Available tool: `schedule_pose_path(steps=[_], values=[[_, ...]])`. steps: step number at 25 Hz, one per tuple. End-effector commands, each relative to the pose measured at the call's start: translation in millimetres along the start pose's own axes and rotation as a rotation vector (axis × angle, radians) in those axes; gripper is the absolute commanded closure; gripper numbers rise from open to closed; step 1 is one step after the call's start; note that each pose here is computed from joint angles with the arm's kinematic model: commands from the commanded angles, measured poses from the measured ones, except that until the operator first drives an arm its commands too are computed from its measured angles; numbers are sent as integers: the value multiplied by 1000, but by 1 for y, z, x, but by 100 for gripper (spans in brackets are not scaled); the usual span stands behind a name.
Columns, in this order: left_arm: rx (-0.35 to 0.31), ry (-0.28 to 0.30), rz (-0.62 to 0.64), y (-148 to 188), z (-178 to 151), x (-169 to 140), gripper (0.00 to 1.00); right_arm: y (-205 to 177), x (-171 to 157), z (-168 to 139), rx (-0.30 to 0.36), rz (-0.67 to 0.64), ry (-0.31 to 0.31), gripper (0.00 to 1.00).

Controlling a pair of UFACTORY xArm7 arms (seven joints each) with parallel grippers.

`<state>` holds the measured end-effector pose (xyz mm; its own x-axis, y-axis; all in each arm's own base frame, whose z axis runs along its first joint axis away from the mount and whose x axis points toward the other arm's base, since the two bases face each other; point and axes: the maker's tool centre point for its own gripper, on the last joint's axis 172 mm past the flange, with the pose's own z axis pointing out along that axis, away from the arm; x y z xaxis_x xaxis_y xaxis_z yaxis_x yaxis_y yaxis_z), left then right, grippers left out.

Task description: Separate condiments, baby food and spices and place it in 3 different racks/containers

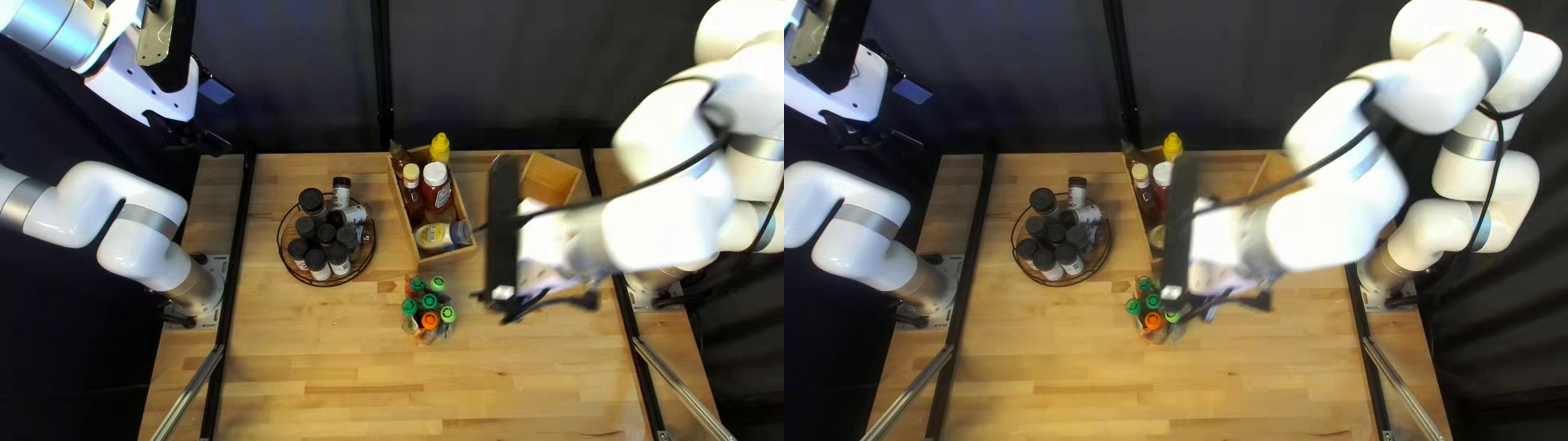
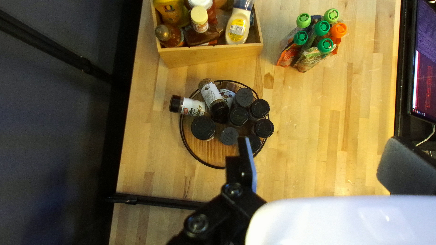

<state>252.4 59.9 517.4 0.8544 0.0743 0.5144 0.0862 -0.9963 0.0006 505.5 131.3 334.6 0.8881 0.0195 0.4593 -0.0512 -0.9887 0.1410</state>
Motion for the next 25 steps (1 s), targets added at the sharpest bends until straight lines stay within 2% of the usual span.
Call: schedule_pose_path(steps=[1, 6, 9, 12, 20, 25], values=[[0, 0, 0, 0, 0, 0, 0, -27, -23, 46, 112, -111, -104, 0], [0, 0, 0, 0, 0, 0, 0, -36, -51, 74, 220, -176, -164, 0], [0, 0, 0, 0, 0, 0, 0, -42, -60, 89, 232, -182, -159, 0], [0, 0, 0, 0, 0, 0, 0, -46, -70, 110, 209, -169, -128, 0], [0, 0, 0, 0, 0, 0, 0, -40, -90, 134, 103, -101, -78, 0], [0, 0, 0, 0, 0, 0, 0, -39, -96, 155, 76, -69, -59, 0]])
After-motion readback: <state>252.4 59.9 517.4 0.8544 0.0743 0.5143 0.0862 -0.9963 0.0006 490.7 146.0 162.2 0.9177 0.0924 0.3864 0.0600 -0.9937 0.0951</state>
